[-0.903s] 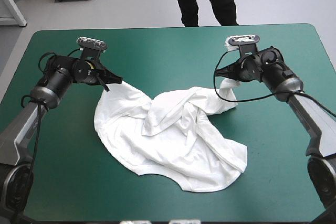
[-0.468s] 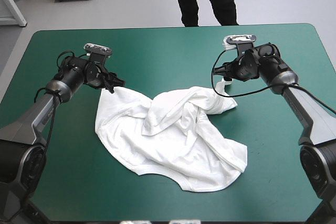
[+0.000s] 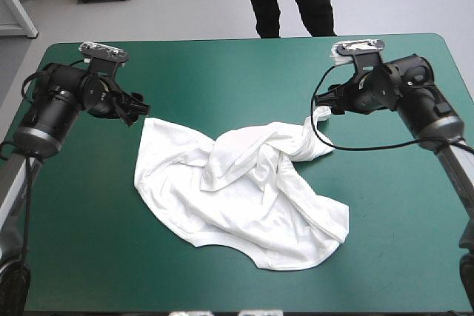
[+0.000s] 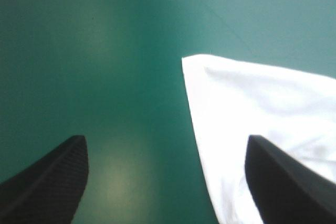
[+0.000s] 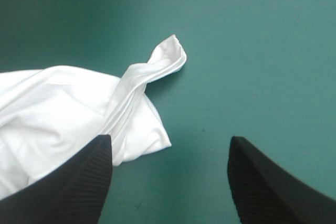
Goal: Fold the cloth
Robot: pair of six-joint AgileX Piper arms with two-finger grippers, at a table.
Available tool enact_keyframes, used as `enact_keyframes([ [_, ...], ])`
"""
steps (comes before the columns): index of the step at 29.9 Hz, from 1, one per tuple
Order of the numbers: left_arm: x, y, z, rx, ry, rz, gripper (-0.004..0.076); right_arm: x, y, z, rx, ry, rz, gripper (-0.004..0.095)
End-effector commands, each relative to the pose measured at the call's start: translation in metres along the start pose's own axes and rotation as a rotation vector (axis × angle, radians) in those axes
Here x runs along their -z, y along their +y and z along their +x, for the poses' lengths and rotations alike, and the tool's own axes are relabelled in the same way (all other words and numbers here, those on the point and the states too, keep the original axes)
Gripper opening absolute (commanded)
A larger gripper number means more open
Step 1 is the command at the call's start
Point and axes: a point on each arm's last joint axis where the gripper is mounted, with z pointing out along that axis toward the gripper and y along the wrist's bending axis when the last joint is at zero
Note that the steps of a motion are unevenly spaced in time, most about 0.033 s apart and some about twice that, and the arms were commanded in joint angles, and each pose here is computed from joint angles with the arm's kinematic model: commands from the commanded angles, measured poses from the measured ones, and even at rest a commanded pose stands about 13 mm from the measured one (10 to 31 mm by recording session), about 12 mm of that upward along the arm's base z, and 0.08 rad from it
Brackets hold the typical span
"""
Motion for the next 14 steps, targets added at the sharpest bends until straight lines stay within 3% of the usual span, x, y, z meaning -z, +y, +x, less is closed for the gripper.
enact_keyframes([
  [1, 0.043, 0.006, 0.01, 0.029, -0.007, -0.017, 0.0564, 0.059, -0.005, -0.001, 0.002, -0.123, -0.013, 0.0604],
  [4, 0.047, 0.005, 0.022, 0.074, 0.105, 0.004, 0.0564, 0.079, -0.007, 0.005, 0.008, -0.148, -0.009, 0.0603],
  [8, 0.042, -0.003, 0.021, 0.096, 0.123, 0.073, 0.0564, 0.101, -0.009, 0.01, 0.007, -0.2, -0.014, 0.0604],
  [14, -0.001, -0.011, 0.029, 0.095, 0.265, 0.068, 0.0564, 0.109, -0.012, 0.016, 0.014, -0.175, 0.012, 0.0561],
])
